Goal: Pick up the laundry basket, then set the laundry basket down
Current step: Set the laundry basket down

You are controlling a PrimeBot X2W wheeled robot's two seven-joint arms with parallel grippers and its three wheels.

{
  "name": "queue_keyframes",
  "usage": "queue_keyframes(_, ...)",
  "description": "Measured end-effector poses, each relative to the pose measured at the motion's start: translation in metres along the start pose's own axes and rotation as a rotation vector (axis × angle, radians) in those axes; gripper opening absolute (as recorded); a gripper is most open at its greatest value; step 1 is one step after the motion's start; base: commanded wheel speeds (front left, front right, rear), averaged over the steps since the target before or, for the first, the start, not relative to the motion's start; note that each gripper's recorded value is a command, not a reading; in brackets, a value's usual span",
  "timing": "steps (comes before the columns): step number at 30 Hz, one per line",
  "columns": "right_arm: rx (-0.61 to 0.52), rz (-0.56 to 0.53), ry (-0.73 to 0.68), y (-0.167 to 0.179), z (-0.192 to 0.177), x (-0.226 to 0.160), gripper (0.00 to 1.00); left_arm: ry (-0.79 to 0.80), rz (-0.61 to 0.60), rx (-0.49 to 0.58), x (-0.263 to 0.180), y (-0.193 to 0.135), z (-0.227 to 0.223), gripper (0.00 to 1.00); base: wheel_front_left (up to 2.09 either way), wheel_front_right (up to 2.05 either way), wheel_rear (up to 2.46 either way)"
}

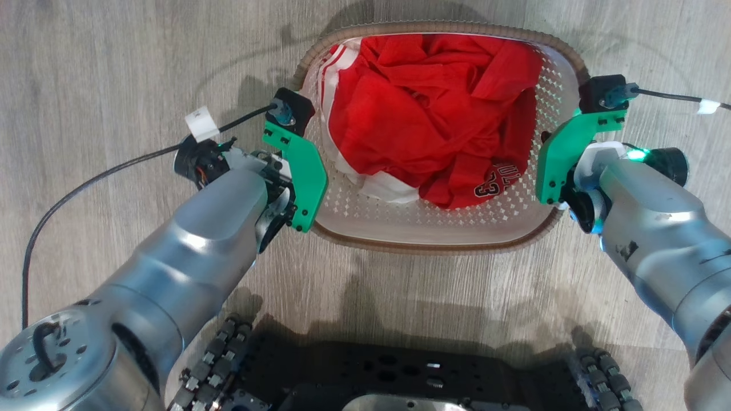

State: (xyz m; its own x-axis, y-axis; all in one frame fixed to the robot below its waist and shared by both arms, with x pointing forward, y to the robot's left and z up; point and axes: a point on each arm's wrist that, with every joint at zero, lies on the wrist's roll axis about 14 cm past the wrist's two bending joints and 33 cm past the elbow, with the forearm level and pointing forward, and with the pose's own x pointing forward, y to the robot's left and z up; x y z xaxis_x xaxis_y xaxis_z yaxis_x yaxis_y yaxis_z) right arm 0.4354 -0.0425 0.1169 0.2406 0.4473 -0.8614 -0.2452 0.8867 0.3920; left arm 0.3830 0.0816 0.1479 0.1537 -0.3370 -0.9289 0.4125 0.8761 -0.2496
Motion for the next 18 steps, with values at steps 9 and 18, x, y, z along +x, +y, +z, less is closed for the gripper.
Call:
queue_keyframes(9,-0.011,0.01,-0.021,0.004,0.004,0.003,1.0,-0.043,0.03,0.048,0.004,-0.006,0.013,1.0,0.0,0.0,0.0)
queue_keyframes(18,-0.024,0.009,-0.034,0.004,0.008,0.004,1.0,-0.049,0.055,0.046,0.002,-0.001,0.014,1.0,0.0,0.0,0.0)
